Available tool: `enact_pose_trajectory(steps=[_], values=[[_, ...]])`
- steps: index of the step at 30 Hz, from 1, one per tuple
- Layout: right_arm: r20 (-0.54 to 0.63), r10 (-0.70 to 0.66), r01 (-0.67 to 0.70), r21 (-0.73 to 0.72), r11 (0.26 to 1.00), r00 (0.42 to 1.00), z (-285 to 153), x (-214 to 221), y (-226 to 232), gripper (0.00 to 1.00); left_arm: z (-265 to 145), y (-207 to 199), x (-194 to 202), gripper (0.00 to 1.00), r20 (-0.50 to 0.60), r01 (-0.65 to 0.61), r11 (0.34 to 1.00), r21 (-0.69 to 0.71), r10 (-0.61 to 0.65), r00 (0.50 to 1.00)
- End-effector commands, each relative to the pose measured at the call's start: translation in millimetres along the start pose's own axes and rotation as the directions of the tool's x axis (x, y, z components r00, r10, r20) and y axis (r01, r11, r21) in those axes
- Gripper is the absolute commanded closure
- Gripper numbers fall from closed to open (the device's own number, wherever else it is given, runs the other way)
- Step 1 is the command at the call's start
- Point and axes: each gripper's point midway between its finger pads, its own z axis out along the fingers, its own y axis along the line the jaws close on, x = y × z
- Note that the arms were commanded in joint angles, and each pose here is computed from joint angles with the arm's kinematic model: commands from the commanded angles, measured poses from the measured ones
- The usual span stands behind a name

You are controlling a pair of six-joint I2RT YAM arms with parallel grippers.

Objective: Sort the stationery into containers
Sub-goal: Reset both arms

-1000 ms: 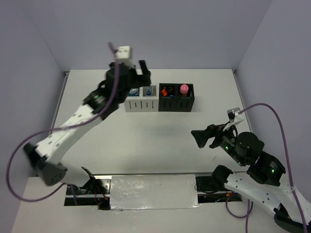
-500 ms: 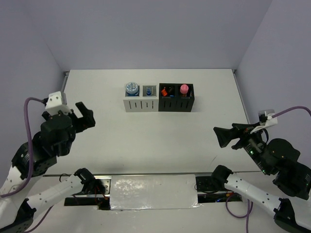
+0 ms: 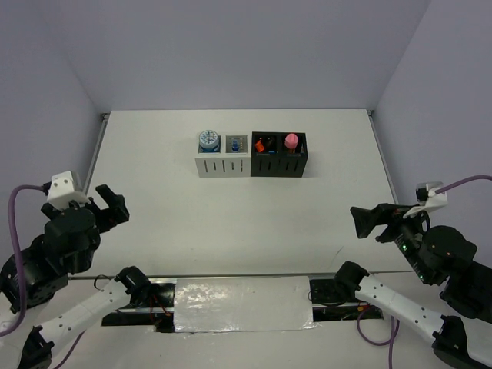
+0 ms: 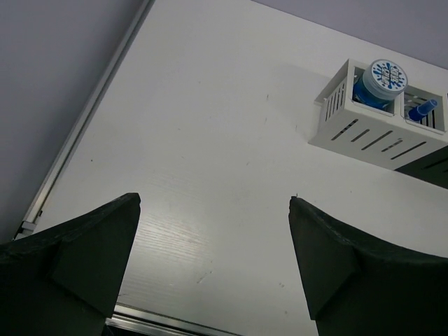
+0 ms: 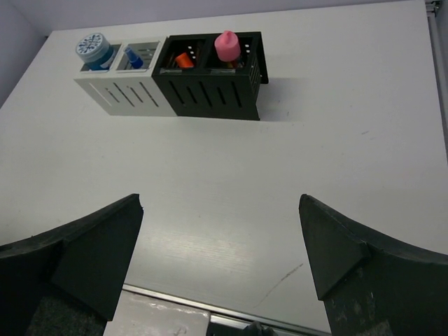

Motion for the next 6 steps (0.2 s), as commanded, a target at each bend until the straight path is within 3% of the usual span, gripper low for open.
enact_pose_trajectory(steps=[1, 6], values=[[0.017, 0.01, -0.011, 0.021, 1.0, 1.0, -3.4, -4.0, -5.7, 0.0, -2.1, 7.6, 0.4, 0.01, 0.012, 0.021, 1.0, -0.019, -0.021, 1.0], [0.016, 0.012, -0.012, 0.007, 1.0, 1.0, -2.1, -5.0, -1.6, 0.0, -1.6, 6.6, -0.3, 0.01, 0.012, 0.019, 1.0, -0.018, -0.019, 1.0]])
